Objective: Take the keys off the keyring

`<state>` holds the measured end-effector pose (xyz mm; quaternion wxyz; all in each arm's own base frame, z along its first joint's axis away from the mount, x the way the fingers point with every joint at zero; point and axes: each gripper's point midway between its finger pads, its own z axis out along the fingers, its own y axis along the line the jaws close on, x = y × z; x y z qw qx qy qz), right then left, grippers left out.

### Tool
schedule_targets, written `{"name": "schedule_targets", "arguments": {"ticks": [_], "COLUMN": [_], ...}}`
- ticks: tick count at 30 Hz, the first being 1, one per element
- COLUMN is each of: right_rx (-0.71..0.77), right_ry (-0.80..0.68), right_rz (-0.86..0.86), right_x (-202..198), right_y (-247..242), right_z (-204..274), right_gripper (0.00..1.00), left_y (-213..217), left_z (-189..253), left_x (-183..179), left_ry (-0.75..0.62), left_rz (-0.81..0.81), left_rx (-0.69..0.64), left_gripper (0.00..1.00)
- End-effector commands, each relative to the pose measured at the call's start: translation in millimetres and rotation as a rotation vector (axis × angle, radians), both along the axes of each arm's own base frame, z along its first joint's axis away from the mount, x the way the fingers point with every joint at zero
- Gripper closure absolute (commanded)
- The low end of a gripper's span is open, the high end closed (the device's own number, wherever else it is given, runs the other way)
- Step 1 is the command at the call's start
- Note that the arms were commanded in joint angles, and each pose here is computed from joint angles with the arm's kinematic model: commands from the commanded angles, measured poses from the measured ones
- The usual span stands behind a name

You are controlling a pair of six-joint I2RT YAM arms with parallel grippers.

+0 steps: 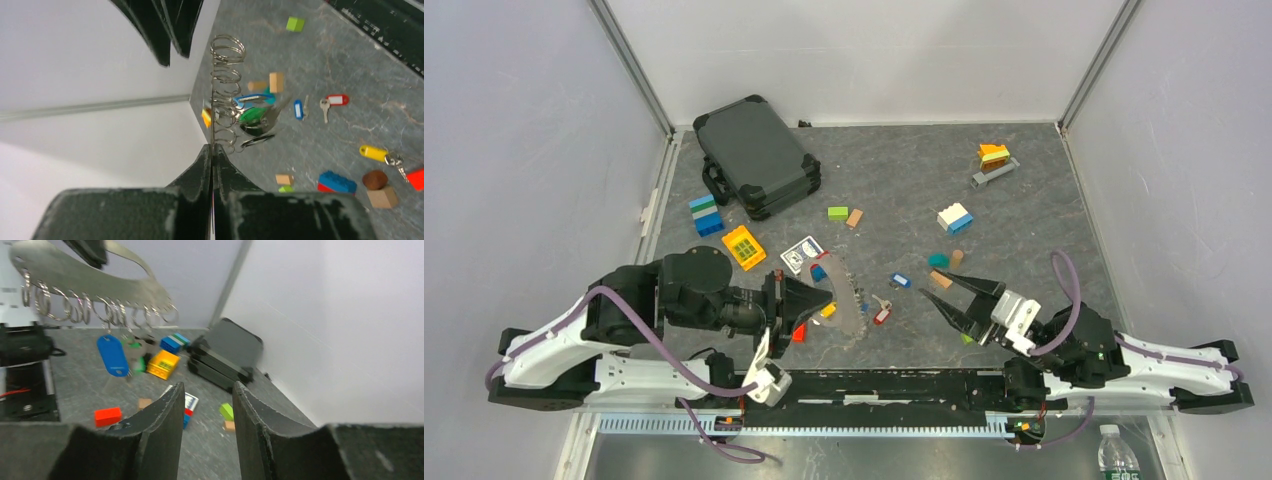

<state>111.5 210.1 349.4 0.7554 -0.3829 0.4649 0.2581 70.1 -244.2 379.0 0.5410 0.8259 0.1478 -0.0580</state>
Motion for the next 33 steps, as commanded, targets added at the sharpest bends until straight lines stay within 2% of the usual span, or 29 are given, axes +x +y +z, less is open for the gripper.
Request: {"name": "schedule_targets", "arguments": {"ticks": [1,7,11,16,20,23,33], "right_rx": [-0.022,-0.080,-0.050,0.032,0.078,0.089,0.205], "right_ry": [-0.069,-0.060,-0.042,-0.034,-0.007,0.027,0.075], "right_rz": [0.264,0.333,0.306,0.424,0.569,0.613,0.621], "right_x": [-42.3,-52.8,-47.8,-68.4,-93.2,-99.8,-97.8], "right_y": [25.2,44.5,45.2,47.6,56.7,67.2,82.0], "right_z": [21.3,12.1,13.8,29.4,35.9,35.2,38.5], "right_gripper": [0.55,0.59,0.65,0.65,0.59,0.57,0.68], "left_y": [-12.0,-10.2,-0.7,15.9,19.9,18.8,18.7], "left_z": [37.9,45.0,53.7,64.1,63.7,61.8,59.5], "left_x": [-40.8,-67.0,-83.5,-103.4,-104.8,-103.4,-106.3], "left_ry": [-0.055,-0.046,-0.037,-0.033,-0.039,-0.044,-0.054], "left_rz": [-0.267,-0.413,-0.494,-0.588,-0.592,-0.588,-0.610], "left_rx": [-0.128,-0.163,-0.202,-0.256,-0.263,-0.259,-0.258], "left_gripper": [0.98,0.98,0.98,0.98,0.98,0.98,0.98]}}
